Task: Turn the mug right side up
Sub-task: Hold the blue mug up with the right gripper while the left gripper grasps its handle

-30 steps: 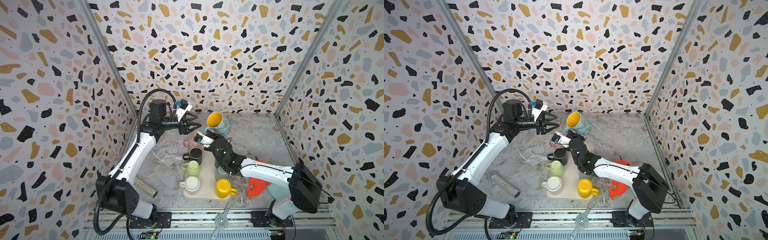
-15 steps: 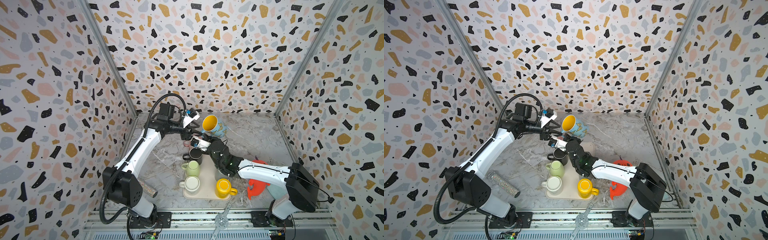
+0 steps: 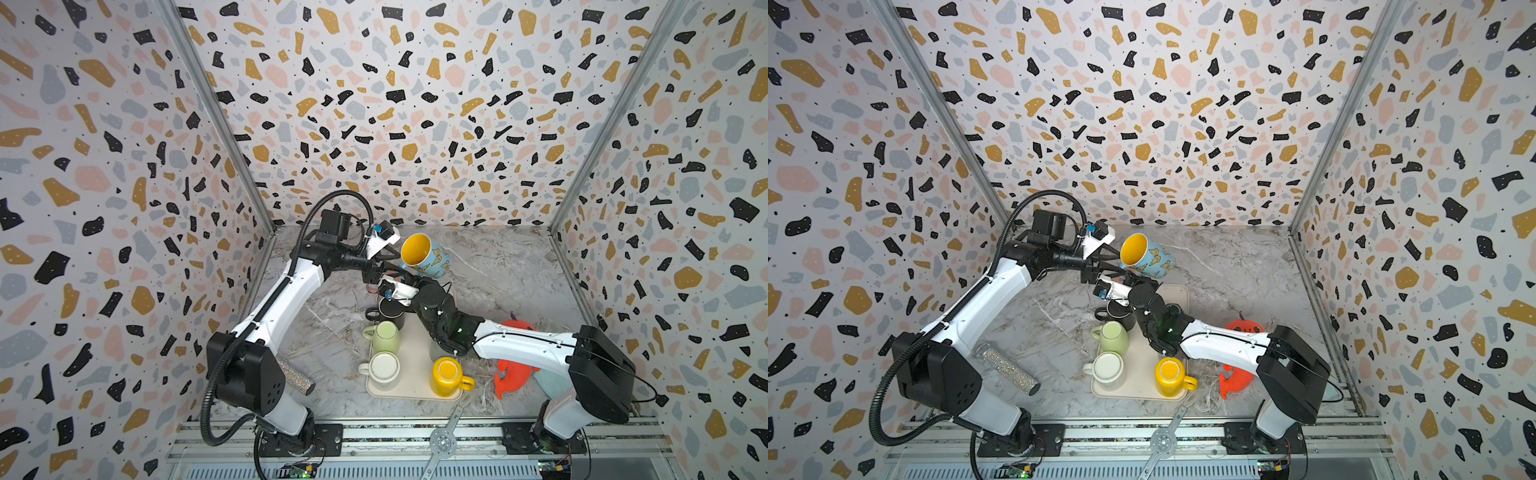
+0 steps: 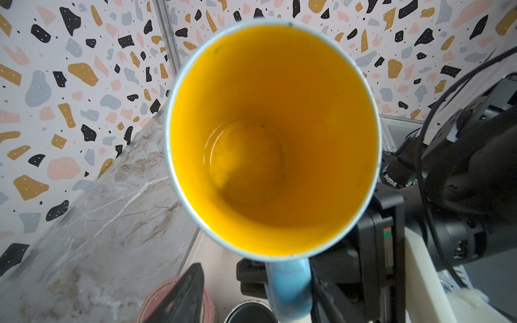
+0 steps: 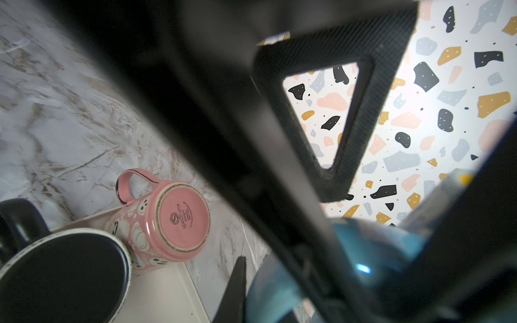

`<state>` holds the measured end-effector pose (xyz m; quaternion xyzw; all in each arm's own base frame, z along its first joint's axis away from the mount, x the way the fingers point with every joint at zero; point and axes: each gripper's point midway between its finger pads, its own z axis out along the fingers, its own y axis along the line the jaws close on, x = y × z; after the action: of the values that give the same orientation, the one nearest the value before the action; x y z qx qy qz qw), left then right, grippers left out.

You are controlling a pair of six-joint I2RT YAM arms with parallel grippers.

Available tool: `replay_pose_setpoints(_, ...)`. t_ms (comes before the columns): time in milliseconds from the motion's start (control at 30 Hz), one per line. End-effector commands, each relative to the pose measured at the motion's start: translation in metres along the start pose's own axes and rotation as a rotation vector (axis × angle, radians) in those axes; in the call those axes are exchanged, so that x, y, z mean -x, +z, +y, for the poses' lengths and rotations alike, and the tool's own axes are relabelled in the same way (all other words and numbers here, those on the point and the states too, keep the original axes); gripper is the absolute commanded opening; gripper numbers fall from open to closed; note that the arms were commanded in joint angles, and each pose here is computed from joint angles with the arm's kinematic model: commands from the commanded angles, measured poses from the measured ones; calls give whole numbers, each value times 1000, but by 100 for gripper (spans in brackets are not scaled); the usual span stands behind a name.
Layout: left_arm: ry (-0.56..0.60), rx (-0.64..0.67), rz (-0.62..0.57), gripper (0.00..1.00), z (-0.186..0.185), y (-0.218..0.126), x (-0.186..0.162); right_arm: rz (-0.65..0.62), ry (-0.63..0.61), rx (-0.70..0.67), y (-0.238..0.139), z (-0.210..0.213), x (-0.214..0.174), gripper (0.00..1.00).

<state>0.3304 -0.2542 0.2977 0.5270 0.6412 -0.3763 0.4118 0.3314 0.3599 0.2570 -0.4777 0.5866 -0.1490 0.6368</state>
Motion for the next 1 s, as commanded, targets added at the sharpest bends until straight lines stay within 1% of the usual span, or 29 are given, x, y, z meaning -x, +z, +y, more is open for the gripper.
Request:
replay_pose_setpoints(0,-35,-142,-46,58,-39,11,10,-82,100,-129,-1,-48,35,0)
replay_pose_setpoints(367,-52,-171,-86,55,-41,16,14,-113,117,-111,-3,-43,43,0)
replay_pose_setpoints(467,-55,-182,-93,52,-43,15,14,-131,137,-107,-6,-44,46,0)
replay_pose_setpoints(600,-68,-182,-84,47,-45,16,9,-166,160,-126,-14,-51,49,0)
replay_pose_setpoints(733,-81,-184,-74,44,-49,15,4,-182,142,-154,-20,-58,49,0)
replay_pose_setpoints(967,-81,-185,-38,41,-59,10,-5,-222,128,-158,-28,-63,54,0)
